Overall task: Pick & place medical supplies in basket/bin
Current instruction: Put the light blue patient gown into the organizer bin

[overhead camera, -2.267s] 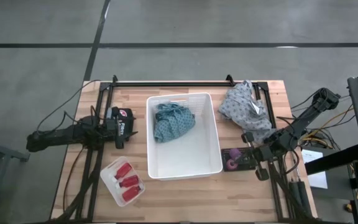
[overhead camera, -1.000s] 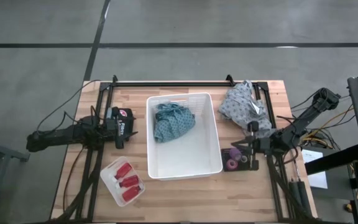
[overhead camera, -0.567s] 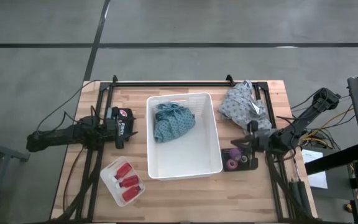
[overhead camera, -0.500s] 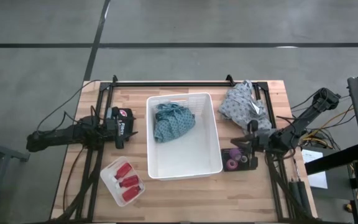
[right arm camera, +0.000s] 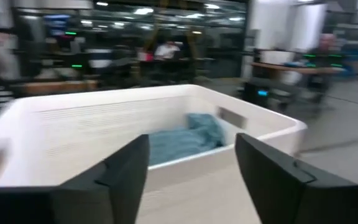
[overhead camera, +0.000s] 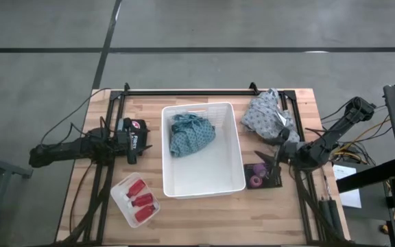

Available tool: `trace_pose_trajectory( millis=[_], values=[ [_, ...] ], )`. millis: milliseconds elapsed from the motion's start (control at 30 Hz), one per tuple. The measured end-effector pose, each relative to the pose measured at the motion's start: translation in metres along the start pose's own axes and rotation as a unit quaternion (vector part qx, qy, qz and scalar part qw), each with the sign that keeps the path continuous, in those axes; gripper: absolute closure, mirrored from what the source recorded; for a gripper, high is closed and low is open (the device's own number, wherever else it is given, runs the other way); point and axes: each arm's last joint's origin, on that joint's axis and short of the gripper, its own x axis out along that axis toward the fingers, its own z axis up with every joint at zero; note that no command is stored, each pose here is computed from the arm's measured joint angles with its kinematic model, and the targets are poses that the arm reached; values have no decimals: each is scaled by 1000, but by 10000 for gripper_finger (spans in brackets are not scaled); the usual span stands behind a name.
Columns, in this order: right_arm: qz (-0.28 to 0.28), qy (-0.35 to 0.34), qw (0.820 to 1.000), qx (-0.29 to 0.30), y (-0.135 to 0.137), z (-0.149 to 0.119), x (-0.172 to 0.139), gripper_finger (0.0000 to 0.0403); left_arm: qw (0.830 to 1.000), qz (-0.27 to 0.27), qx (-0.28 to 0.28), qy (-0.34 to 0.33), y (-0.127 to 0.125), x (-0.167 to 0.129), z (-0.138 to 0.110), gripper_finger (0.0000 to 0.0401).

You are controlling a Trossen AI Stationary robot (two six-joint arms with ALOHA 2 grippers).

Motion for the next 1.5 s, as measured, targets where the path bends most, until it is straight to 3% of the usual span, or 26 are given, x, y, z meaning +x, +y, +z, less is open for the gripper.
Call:
trace_pose_trajectory(
  millis=[267, 433, 533, 667, 933, 1100, 1300, 1500],
  values=[
    [-132, 10, 991, -17, -7, -1, -1, 86, 1000, 0, 0, 0, 0, 0, 0, 102],
    [-163, 19, 985, -59, -9, -1, -1, 55, 1000, 0, 0, 0, 0, 0, 0, 102],
    [-154, 28, 980, -122, -8, -2, -1, 55, 1000, 0, 0, 0, 0, 0, 0, 102],
    [-110, 21, 983, -145, -2, 5, 2, 66, 1000, 0, -1, 0, 0, 0, 0, 102],
    [-112, 4, 988, -106, 14, 50, 12, 76, 1000, 0, -1, 0, 0, 0, 0, 102],
    [-164, 16, 981, -99, 21, 74, 18, 76, 1000, 0, -1, 0, 0, 0, 0, 102],
    [-211, 22, 975, -64, 30, 83, 24, 76, 1000, 0, -1, 0, 0, 0, 0, 102],
    [-136, 1, 990, -42, 41, 99, 33, 76, 1000, 0, -1, 0, 0, 0, 0, 102]
  ],
)
